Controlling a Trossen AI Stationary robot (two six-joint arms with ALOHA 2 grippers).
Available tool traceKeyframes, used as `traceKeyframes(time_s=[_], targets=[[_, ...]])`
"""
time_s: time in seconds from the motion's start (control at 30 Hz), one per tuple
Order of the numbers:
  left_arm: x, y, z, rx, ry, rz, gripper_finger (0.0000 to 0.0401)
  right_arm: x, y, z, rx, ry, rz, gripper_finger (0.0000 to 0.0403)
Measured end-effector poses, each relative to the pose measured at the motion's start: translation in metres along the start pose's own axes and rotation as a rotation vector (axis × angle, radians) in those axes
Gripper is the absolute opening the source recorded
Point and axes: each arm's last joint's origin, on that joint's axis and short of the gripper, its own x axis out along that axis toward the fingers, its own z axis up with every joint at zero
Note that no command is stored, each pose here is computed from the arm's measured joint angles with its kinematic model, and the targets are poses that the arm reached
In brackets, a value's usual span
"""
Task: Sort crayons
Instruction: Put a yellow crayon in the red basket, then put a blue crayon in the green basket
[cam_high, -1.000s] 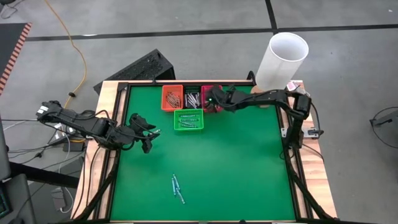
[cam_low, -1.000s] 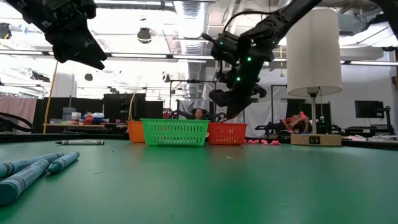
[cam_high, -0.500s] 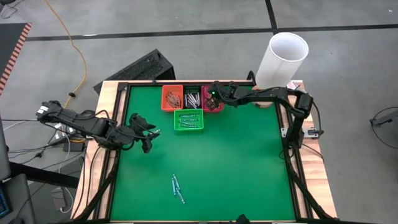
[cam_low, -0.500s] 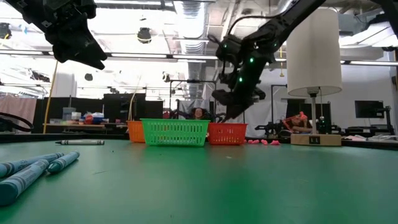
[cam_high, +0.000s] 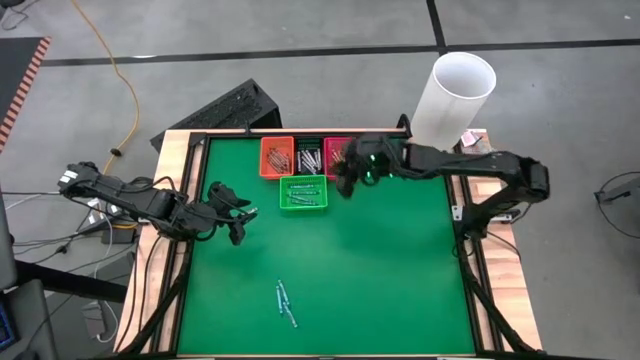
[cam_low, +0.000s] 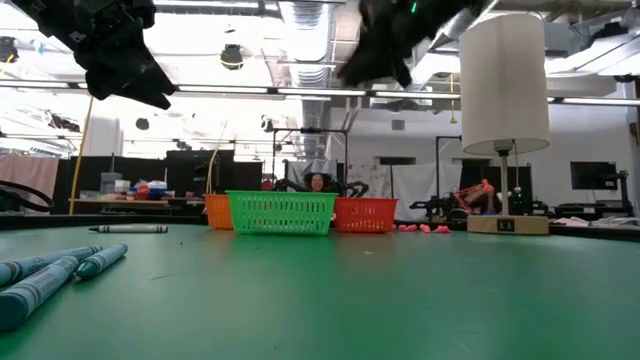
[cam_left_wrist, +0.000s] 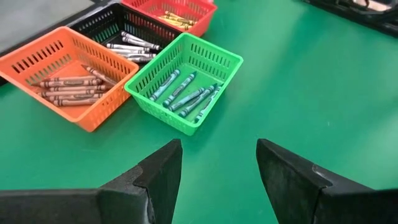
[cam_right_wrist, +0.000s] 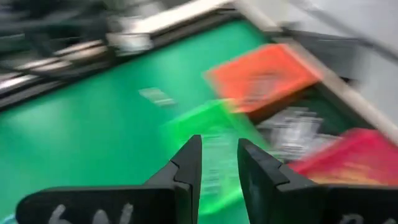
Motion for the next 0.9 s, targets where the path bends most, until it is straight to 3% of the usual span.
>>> traceKeyframes(time_s=[0.17, 0.33, 0.5, 0.6, 0.73, 0.9], targets=[[0.0, -0.001, 0.002, -0.017, -0.014, -0.017, 0.0197, -0.006, 0.072, -0.018, -0.076, 0.016, 0.271, 0.0102], [0.0, -0.002, 0.002, -0.029, -0.017, -0.022, 0.0197, 0.005, 0.154, -0.064, -0.189, 0.052, 0.487, 0.0102], [0.0, -0.003, 0.002, -0.04, -0.002, -0.044, 0.0197, 0.023, 0.224, -0.112, -0.224, -0.09, 0.637, 0.0102], [0.0, -0.003, 0.002, -0.054, 0.012, -0.063, 0.0197, 0.039, 0.251, -0.136, -0.284, -0.207, 0.654, 0.0102], [0.0, -0.004, 0.001, -0.088, 0.025, -0.078, 0.0197, 0.06, 0.27, -0.147, -0.291, -0.344, 0.573, 0.0102], [0.0, -0.004, 0.001, -0.121, 0.037, -0.091, 0.0197, 0.086, 0.278, -0.15, -0.279, -0.345, 0.537, 0.0102]])
